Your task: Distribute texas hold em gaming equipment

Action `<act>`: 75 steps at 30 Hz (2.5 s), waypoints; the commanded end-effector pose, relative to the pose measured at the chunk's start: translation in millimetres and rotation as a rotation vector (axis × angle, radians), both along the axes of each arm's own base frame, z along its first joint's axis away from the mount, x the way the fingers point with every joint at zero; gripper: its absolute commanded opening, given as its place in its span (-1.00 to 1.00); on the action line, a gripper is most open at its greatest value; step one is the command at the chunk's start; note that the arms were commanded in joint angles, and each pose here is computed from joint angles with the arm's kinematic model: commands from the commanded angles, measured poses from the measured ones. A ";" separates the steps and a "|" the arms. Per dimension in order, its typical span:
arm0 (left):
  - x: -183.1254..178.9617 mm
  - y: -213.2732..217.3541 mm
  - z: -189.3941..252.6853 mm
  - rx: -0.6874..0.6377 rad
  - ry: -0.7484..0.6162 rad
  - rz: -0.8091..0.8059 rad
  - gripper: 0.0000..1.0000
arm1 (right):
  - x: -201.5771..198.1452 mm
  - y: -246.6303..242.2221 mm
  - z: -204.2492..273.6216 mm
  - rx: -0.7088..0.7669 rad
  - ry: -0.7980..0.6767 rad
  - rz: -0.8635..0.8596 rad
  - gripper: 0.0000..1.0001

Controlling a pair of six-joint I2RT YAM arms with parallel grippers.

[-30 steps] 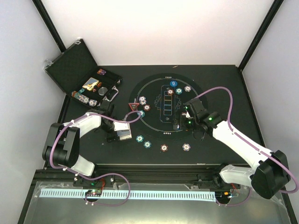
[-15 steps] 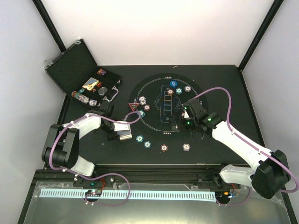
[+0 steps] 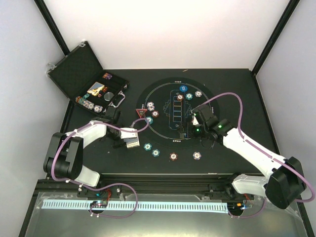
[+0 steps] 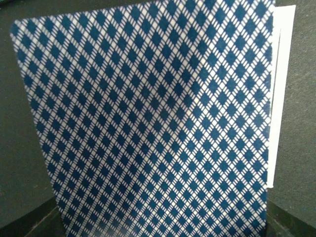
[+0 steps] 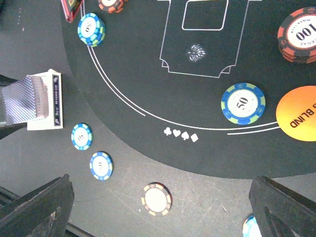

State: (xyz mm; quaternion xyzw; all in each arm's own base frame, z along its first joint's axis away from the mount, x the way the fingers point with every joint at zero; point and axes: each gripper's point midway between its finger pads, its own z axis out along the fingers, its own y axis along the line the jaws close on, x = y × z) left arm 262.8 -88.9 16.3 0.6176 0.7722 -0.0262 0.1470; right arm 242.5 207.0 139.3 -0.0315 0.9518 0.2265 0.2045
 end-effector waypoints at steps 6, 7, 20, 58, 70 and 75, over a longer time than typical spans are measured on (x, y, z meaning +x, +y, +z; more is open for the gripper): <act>-3.0 12.2 21.6 0.073 -0.052 -0.035 -0.78 | 2.1 21.0 5.5 0.096 0.003 0.028 1.00; -3.5 10.9 27.0 0.064 -0.055 -0.037 -0.87 | 2.8 23.9 7.3 0.112 0.001 0.031 0.99; -30.5 -23.3 109.2 -0.157 -0.027 -0.081 -0.97 | -13.8 112.4 30.7 0.500 0.067 0.210 0.80; -68.5 -56.5 153.9 -0.267 -0.032 -0.178 -0.97 | -56.4 176.2 62.5 0.788 0.175 0.377 0.56; -68.7 -56.8 147.8 -0.246 -0.047 -0.187 -0.97 | -53.4 207.0 72.9 0.879 0.209 0.429 0.43; -67.1 -57.4 148.1 -0.241 -0.056 -0.187 -0.97 | -55.3 222.9 71.8 0.895 0.230 0.451 0.29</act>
